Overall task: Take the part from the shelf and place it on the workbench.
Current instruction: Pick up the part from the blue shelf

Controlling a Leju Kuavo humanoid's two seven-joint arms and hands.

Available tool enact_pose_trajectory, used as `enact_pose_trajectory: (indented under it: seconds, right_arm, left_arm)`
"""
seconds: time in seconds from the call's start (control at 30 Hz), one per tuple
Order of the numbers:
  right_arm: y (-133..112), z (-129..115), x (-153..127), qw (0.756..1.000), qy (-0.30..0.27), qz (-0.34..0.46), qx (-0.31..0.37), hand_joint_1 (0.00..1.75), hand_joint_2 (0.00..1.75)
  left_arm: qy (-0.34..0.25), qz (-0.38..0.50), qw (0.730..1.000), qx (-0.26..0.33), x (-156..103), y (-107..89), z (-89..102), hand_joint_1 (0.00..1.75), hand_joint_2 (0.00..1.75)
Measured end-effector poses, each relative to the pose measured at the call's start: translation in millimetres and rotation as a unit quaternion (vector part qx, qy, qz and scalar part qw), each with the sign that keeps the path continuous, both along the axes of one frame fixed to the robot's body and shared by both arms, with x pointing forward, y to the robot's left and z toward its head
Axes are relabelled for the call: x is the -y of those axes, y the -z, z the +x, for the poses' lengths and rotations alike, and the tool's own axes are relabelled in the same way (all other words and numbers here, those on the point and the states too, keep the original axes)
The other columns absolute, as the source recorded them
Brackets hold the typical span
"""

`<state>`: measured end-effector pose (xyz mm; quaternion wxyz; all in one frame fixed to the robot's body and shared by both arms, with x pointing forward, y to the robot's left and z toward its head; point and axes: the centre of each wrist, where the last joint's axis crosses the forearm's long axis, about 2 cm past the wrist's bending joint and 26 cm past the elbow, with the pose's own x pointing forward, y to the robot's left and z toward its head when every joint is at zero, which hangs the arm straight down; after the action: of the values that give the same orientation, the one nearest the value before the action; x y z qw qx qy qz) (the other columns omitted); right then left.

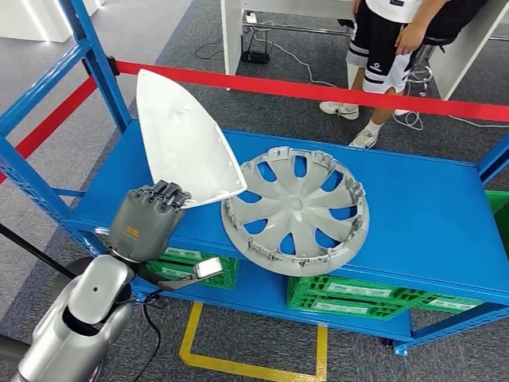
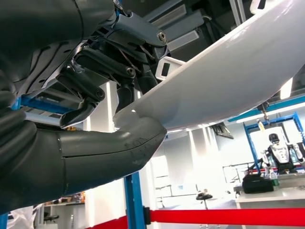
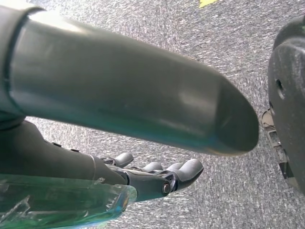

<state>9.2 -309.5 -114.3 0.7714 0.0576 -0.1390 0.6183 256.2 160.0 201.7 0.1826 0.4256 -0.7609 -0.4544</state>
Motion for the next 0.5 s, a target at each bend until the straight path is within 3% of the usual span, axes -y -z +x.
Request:
enact_pose_trajectory:
  seconds: [0.5]
  right_arm:
    - [0.0, 0.9, 0.0, 1.0, 0.0, 0.001, 0.004, 0.0, 0.0]
  left_arm:
    - [0.014, 0.013, 1.0, -0.008, -0.1, 3.9, -3.4, 1.75, 1.75]
